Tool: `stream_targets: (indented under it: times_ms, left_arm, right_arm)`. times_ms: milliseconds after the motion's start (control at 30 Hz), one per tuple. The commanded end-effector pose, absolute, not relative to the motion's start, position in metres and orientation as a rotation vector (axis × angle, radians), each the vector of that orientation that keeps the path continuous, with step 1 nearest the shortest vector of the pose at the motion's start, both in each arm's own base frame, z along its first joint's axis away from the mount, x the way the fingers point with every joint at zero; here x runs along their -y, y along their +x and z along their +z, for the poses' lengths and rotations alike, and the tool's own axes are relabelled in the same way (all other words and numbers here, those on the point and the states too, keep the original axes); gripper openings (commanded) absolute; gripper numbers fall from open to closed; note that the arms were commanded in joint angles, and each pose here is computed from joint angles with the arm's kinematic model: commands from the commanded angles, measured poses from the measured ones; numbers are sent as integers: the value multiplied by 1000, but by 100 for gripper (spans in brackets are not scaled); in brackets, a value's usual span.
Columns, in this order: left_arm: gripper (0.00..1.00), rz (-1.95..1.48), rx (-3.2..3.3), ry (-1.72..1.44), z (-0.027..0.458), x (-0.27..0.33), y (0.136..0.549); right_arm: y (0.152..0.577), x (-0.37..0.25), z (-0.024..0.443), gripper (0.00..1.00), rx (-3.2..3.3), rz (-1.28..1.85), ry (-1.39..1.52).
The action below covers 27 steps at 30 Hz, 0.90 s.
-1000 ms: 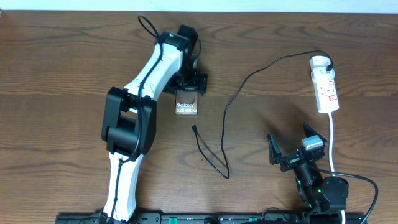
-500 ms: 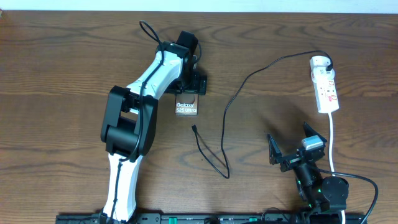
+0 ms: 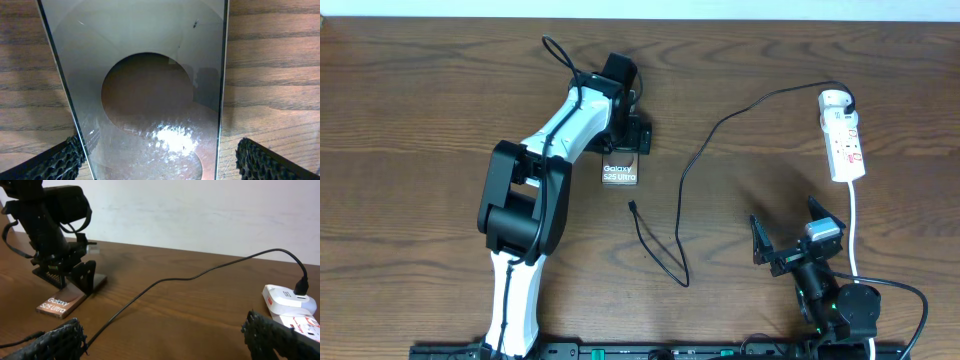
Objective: Plug charger to phone and switch on socket
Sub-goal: 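Lift the phone with the left gripper and tilt it upright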
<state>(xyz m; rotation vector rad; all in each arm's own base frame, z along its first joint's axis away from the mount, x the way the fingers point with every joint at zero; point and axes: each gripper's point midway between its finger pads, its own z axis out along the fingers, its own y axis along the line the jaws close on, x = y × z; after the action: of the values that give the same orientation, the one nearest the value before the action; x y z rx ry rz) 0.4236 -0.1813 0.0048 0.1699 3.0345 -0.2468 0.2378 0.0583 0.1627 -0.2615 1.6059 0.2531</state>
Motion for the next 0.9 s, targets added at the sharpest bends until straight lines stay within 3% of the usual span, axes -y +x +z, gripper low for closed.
stream_targets:
  times_ms: [0,500,633,867]
  left_arm:
    - [98,-211,-3159,145,-29,171,395]
    - [98,-76,-3256,122,-56,148,360]
    - [98,140,-3228,-57,-62,125,360]
    - [98,114,-3163,-55,-65,128,375]
  right_arm:
    - [237,-60,163,99,-1604,257,-268]
    - [237,-60,163,99,-1604,257,-267]
    - [237,-60,163,99,-1604,257,-267]
    - [237,-60,163,99,-1604,257,-267]
